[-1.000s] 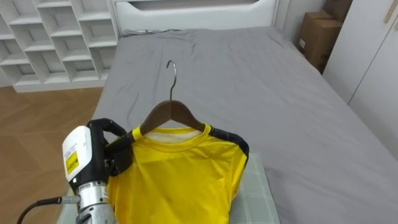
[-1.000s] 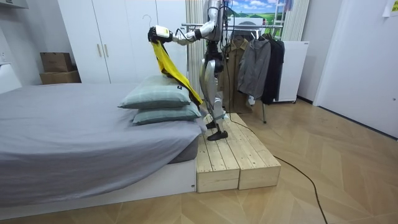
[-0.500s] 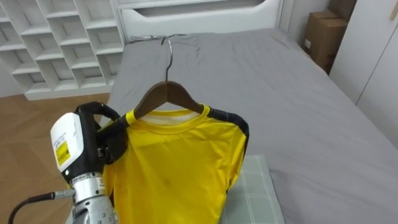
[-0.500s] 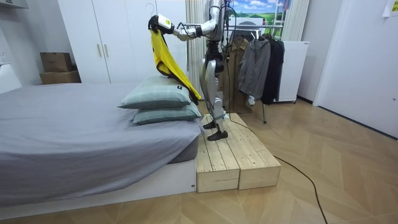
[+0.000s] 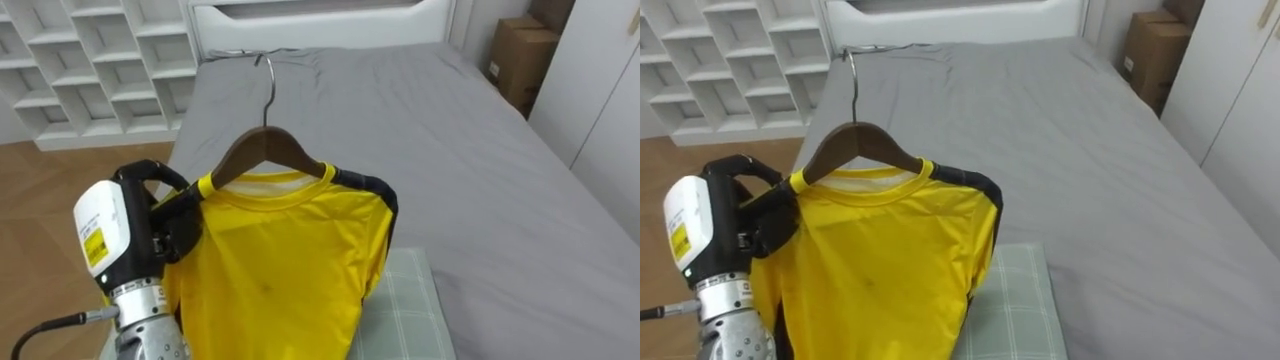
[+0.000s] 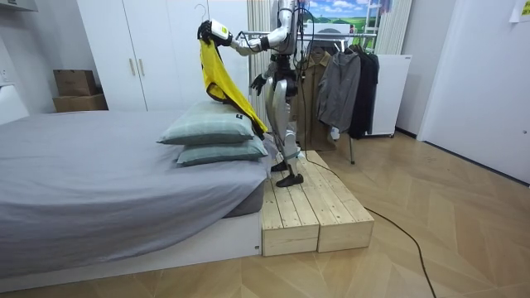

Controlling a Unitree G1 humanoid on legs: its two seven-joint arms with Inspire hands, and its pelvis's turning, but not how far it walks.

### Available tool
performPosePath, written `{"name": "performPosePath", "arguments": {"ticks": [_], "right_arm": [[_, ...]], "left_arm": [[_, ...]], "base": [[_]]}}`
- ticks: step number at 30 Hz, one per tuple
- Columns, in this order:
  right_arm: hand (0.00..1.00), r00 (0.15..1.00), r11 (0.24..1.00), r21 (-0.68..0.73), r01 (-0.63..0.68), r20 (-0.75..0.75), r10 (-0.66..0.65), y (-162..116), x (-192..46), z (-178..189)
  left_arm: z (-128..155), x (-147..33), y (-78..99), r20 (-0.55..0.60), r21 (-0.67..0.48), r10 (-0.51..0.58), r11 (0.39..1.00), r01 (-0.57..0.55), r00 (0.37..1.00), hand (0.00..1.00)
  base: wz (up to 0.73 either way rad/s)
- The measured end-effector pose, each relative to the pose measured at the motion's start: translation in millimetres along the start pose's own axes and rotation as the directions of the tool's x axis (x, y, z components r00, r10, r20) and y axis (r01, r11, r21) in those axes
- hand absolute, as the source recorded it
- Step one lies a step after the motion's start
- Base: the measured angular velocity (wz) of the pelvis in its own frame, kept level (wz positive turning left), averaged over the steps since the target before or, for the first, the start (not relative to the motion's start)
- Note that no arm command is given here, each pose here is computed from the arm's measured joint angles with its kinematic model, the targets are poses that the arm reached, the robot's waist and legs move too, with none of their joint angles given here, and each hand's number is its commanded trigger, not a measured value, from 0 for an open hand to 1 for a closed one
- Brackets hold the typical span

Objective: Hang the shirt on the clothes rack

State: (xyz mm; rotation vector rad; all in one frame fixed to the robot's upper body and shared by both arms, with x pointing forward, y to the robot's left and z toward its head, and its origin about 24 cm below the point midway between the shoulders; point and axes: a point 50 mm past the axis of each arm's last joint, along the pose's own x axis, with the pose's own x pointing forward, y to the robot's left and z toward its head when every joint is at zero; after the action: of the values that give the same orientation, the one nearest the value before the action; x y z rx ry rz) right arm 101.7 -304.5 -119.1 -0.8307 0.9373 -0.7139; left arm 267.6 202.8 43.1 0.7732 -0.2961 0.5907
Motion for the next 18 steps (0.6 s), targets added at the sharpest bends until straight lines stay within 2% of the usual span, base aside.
{"name": "performPosePath", "arguments": {"ticks": [4,5,9,13,18], "right_arm": [[0.00,0.978,0.996,0.008,0.093,0.188,-0.093,-9.9,3.2,35.1],[0.00,0.942,0.990,0.027,0.142,0.302,-0.143,-17.7,2.9,58.4],[0.00,0.820,0.972,0.068,0.224,0.525,-0.226,-29.0,-8.3,102.0],[0.00,0.702,0.978,0.050,0.202,0.689,-0.180,-21.8,-29.8,130.8],[0.00,0.655,0.991,0.032,0.127,0.748,-0.108,-16.9,-44.5,143.7]], "left_arm": [[3.2,-0.5,-0.5,0.011,-0.012,-0.002,1.000,0.002,1.000,1.00],[5.9,-0.4,-0.4,0.021,-0.020,-0.007,1.000,0.007,1.000,1.00],[18.2,0.0,-1.5,0.074,-0.053,-0.031,0.998,0.035,0.997,1.00],[21.2,-3.8,-9.1,0.084,-0.054,-0.124,0.990,0.129,0.989,1.00],[23.8,-4.3,-11.9,0.087,-0.051,-0.171,0.983,0.176,0.981,1.00]], "base": [[-0.04],[-0.05],[-0.02],[-0.02],[0.00]]}}
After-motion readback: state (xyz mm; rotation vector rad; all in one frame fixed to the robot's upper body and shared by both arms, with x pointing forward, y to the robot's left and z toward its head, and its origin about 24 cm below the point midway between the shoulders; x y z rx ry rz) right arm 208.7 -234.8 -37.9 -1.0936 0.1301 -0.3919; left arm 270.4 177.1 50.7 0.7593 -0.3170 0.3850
